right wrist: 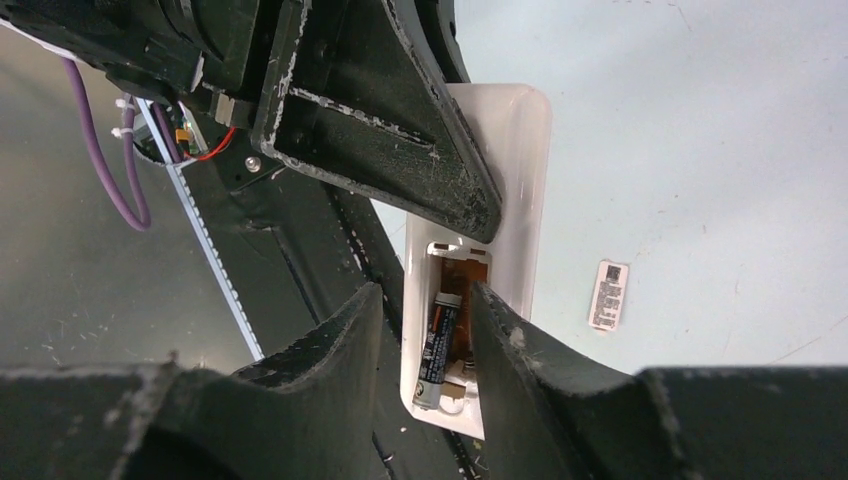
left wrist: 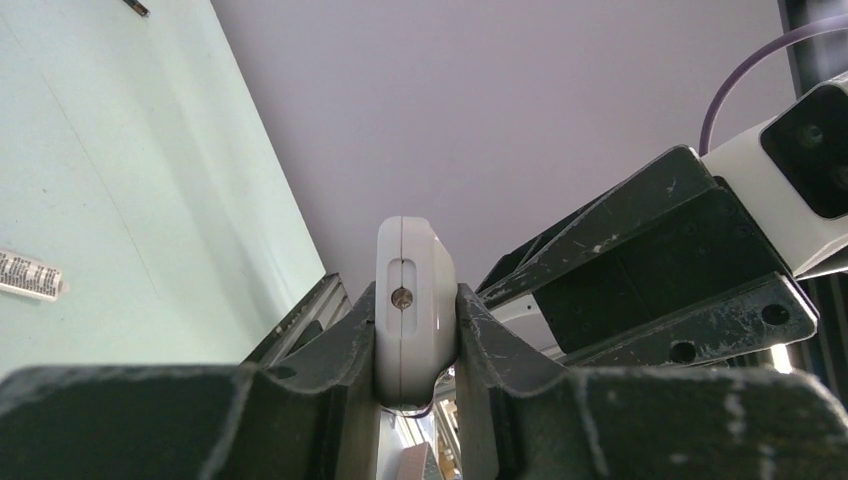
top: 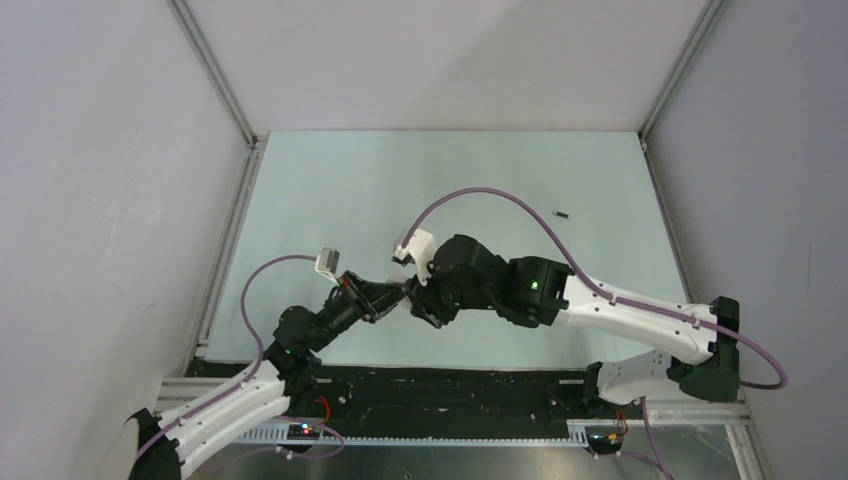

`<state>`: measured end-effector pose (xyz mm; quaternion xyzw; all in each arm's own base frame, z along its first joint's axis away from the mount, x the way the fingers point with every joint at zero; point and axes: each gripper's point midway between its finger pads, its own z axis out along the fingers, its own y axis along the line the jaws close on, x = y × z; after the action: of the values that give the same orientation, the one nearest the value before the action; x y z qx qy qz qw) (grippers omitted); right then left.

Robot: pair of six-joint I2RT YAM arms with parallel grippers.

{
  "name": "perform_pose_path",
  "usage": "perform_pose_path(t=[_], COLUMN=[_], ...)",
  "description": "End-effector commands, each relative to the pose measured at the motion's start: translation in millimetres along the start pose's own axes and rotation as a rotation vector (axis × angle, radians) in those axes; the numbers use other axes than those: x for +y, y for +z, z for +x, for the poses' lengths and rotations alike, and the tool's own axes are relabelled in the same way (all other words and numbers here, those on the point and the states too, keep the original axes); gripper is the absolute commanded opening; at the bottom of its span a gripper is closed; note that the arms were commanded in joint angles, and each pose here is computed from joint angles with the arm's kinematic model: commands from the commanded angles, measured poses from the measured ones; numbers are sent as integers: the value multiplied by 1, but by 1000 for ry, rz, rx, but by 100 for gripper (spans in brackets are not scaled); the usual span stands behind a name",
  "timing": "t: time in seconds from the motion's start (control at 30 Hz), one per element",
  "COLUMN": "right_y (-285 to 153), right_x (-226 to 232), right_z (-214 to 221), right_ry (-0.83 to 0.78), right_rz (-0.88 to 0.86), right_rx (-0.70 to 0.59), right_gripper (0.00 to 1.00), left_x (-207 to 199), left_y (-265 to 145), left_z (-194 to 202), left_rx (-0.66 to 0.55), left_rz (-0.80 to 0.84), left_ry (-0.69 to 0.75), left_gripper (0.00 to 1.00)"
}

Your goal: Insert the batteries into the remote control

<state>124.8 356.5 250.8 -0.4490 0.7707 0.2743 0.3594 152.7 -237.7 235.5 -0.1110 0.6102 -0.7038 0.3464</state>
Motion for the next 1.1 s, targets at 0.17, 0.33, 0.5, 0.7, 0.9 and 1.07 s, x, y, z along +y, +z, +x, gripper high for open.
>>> perform_pose_path(t=[0.17, 0.33, 0.5, 0.7, 0.9, 1.07], right_y=[-30, -42, -53, -58, -53, -48], right_x=[-21, -22, -19, -2, 5, 8], right_z=[-42, -34, -15, 4, 9, 10], right_ry=[-6, 26, 95, 155, 177, 174], right_rz=[88, 92, 68, -41, -69, -79], right_rx=[-161, -165, -165, -188, -196, -184], right_gripper=[43, 35, 13, 0, 0, 0], left_x=[-9, -11, -13, -13, -14, -15], left_y=[-2, -1, -1, -2, -2, -2], left_z=[4, 4, 3, 4, 3, 2], left_rx=[21, 22, 19, 22, 21, 17], left_rz=[42, 48, 52, 53, 57, 58], left_ry=[-35, -38, -38, -40, -39, -40], left_gripper=[0, 0, 0, 0, 0, 0])
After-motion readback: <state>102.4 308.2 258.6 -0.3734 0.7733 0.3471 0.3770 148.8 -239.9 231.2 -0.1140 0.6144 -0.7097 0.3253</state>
